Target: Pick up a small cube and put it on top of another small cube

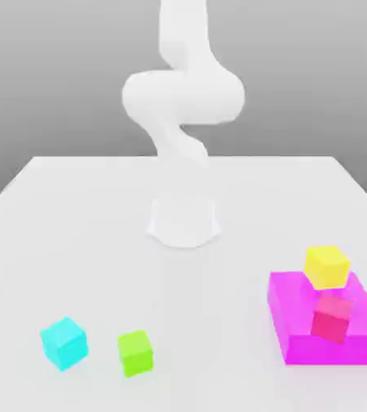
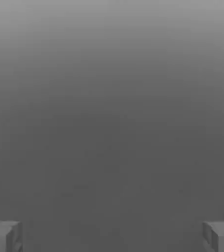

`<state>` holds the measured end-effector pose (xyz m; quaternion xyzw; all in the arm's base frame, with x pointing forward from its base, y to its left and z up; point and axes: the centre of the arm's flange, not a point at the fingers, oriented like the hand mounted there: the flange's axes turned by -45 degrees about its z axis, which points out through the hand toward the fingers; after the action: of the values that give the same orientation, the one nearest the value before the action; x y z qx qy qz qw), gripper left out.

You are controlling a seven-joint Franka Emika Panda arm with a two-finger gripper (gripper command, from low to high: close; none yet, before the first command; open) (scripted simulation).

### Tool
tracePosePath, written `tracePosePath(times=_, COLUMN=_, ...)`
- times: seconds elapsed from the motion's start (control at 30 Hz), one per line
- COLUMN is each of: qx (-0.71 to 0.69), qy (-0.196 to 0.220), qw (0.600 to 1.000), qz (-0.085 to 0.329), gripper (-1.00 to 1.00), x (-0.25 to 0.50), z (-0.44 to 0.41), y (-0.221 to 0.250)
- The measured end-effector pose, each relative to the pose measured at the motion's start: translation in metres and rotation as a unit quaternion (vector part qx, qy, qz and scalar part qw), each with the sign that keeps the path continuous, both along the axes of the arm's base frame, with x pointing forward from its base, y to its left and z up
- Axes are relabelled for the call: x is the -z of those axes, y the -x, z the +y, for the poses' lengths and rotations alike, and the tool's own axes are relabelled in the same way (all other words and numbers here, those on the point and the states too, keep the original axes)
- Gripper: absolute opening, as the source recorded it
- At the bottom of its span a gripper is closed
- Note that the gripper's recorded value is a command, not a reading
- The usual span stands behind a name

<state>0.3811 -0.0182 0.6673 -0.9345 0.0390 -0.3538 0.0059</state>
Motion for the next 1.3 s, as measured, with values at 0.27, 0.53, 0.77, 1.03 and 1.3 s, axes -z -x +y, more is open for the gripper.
tracePosePath(times=0.27, qx=0.101, qy=-0.049, qw=0.986, qz=0.120, gripper=0.00, x=0.159, z=-0.068, y=-0.069)
tracePosePath(times=0.53, qx=0.207, qy=-0.093, qw=0.946, qz=0.232, gripper=0.00, x=0.324, z=-0.132, y=-0.067)
tracePosePath(times=0.77, qx=0.301, qy=-0.123, qw=0.890, qz=0.320, gripper=0.00, x=0.458, z=-0.174, y=-0.014)
tracePosePath(times=1.03, qx=0.310, qy=-0.125, qw=0.883, qz=0.331, gripper=-1.00, x=0.530, z=-0.176, y=-0.007)
tracePosePath(times=1.3, qx=0.310, qy=-0.125, qw=0.883, qz=0.331, gripper=-1.00, x=0.505, z=-0.177, y=-0.007)
